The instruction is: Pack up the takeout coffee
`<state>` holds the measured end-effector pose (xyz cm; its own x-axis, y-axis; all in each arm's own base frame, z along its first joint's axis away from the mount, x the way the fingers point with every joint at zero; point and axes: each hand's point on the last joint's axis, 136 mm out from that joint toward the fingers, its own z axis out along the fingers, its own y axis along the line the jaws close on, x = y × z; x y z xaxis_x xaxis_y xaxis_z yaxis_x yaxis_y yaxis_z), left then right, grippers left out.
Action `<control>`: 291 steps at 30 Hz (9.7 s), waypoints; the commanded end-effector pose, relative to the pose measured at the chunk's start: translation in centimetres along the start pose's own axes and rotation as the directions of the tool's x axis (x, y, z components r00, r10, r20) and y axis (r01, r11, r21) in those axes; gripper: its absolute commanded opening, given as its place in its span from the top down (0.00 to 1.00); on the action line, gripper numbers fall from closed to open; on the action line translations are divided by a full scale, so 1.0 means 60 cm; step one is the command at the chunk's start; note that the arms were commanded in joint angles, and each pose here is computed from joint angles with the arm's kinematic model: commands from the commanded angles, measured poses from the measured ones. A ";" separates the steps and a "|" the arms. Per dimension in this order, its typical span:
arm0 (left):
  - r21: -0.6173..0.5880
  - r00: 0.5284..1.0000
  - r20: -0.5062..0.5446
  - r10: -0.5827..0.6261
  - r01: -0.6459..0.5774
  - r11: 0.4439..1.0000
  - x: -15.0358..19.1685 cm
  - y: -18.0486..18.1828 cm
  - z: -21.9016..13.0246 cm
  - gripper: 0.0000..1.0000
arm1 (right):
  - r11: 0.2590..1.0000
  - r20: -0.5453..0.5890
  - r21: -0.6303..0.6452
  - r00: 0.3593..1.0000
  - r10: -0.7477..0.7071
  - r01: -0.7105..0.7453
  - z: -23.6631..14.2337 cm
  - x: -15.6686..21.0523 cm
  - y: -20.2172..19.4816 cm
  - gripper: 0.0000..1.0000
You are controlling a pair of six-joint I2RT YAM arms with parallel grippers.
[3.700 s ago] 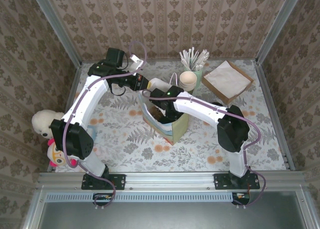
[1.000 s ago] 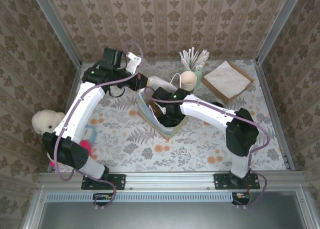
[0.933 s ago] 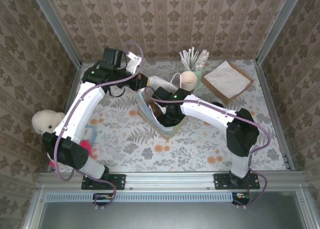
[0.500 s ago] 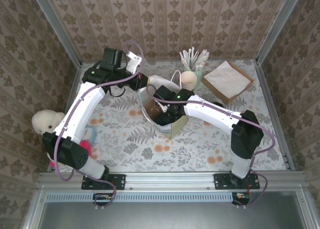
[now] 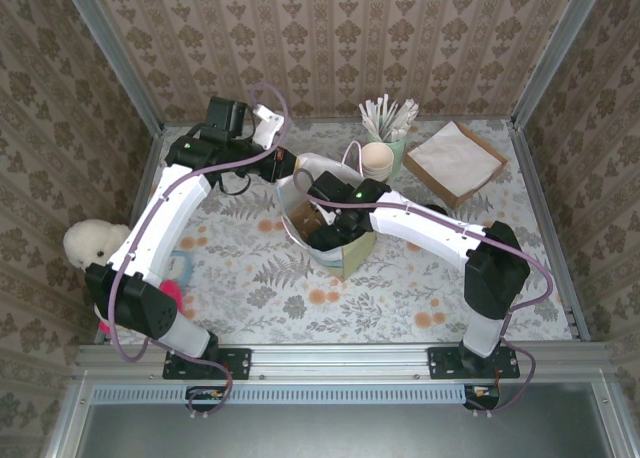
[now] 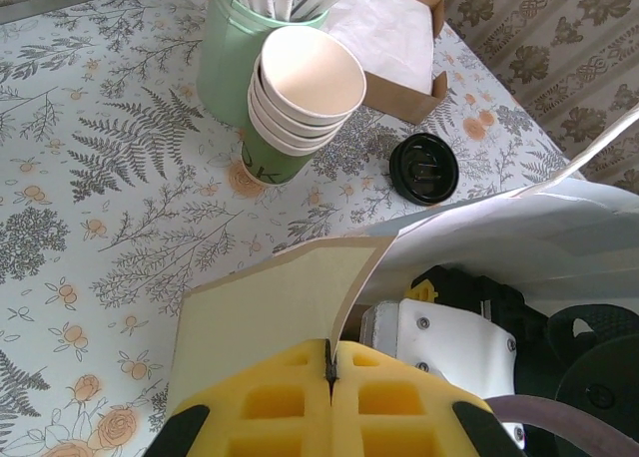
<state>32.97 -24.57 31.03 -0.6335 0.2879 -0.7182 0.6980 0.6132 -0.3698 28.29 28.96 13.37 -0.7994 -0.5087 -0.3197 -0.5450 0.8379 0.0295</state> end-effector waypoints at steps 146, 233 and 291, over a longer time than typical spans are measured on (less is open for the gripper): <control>-0.281 0.910 0.149 -0.387 0.414 0.866 0.064 0.070 -0.042 1.00 | 0.899 0.292 -0.212 0.854 0.432 -0.382 -0.226 -0.076 -0.067 0.98; -0.196 0.773 0.397 -0.495 0.598 0.777 0.081 0.105 -0.058 0.00 | 0.889 0.428 0.224 0.860 0.278 -0.399 -0.196 -0.230 -0.437 0.89; -0.221 0.841 0.483 -0.243 0.385 0.896 0.026 0.122 -0.039 0.00 | 0.782 0.547 -0.054 0.637 0.543 -0.621 -0.188 -0.215 -0.492 0.64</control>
<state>36.19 -17.67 27.96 -0.5595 -0.2846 -0.7784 0.2733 0.8233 -0.4974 51.54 7.85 25.89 -0.7018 0.1923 -0.6860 0.0655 0.9762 0.2066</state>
